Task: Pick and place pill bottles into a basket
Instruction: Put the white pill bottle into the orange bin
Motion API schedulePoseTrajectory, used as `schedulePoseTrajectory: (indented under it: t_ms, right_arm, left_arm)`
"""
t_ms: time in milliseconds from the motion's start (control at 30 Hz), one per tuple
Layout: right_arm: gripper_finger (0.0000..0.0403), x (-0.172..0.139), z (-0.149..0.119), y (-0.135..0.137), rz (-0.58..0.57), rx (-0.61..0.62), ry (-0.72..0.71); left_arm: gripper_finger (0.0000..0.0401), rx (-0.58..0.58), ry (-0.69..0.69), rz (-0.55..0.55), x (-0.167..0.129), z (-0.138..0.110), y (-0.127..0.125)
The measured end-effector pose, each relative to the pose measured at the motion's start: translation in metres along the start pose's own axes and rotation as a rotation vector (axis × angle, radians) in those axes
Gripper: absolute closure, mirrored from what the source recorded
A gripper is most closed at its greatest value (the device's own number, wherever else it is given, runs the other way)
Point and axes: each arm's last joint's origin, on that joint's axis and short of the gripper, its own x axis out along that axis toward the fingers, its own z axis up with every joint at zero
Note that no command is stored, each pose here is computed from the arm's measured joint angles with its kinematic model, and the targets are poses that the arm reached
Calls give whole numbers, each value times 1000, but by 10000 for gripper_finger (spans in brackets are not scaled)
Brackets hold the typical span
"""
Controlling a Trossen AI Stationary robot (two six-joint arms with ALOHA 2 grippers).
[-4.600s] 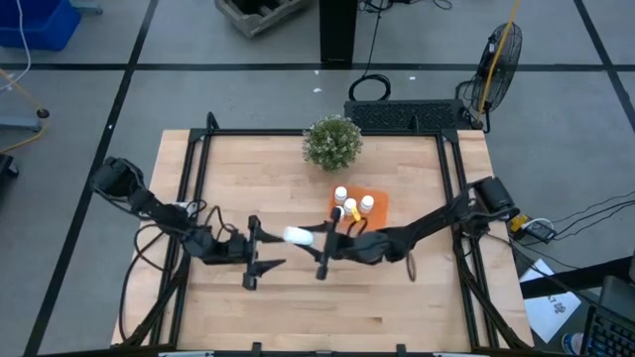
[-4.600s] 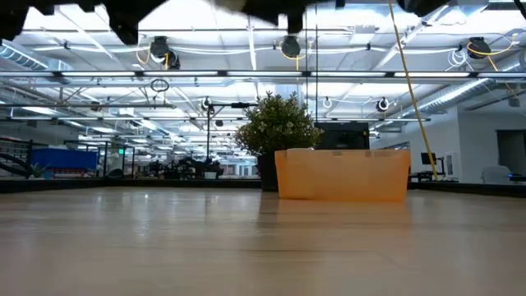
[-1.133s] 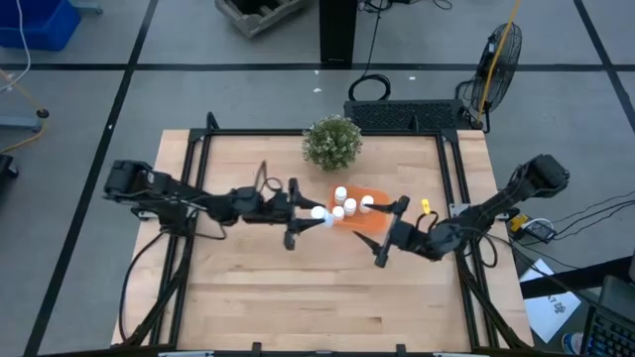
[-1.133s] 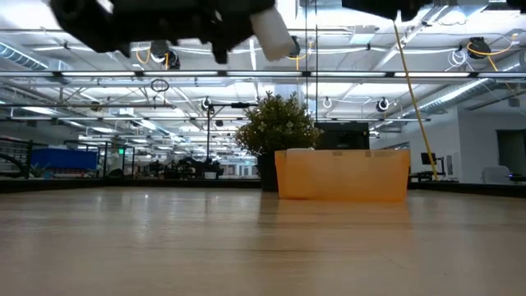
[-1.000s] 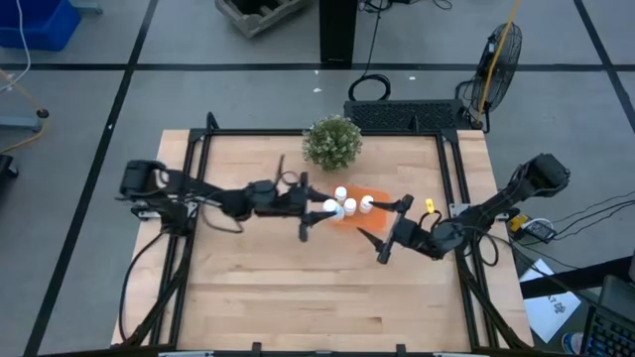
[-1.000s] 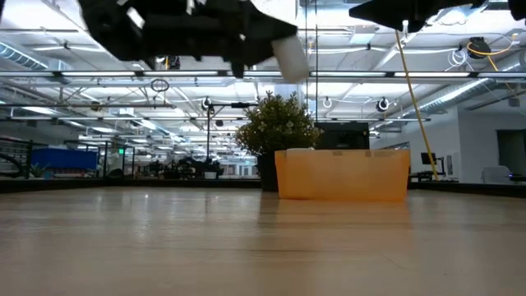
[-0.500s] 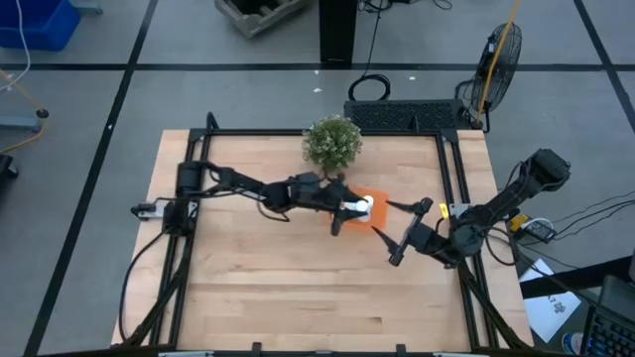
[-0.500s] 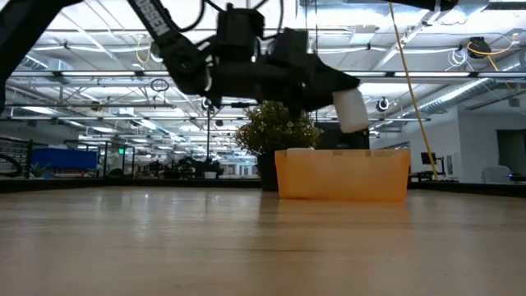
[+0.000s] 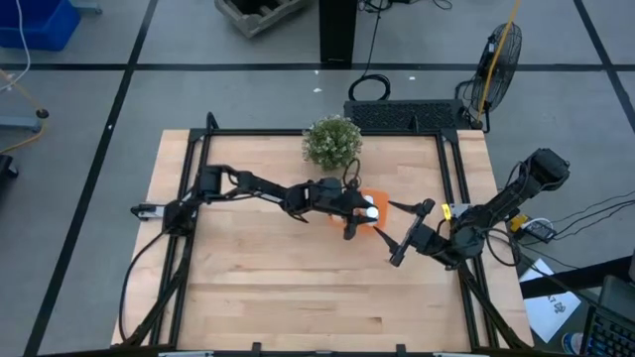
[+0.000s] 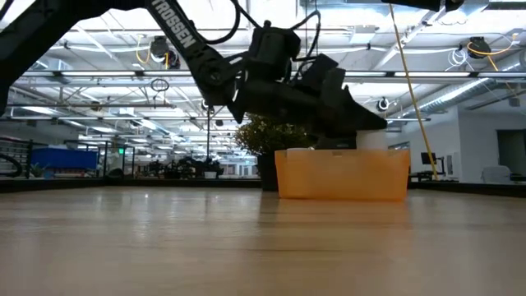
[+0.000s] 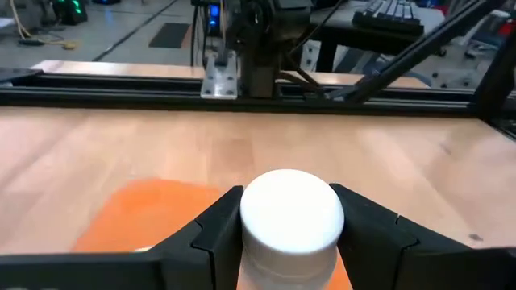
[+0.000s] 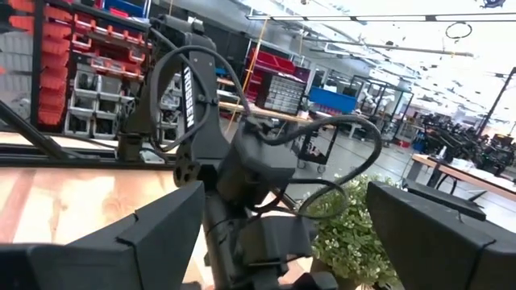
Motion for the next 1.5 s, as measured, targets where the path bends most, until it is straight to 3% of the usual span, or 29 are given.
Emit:
schedulePoseTrajectory:
  t_ms: [1100,1500]
  right_arm:
    - [67,0,0,0,3,4,-1]
    - [67,0,0,0,3,7,-1]
  left_arm:
    - [227,40,63,64,4,-11,0]
    - [177,38,71,67,6,-12,-9]
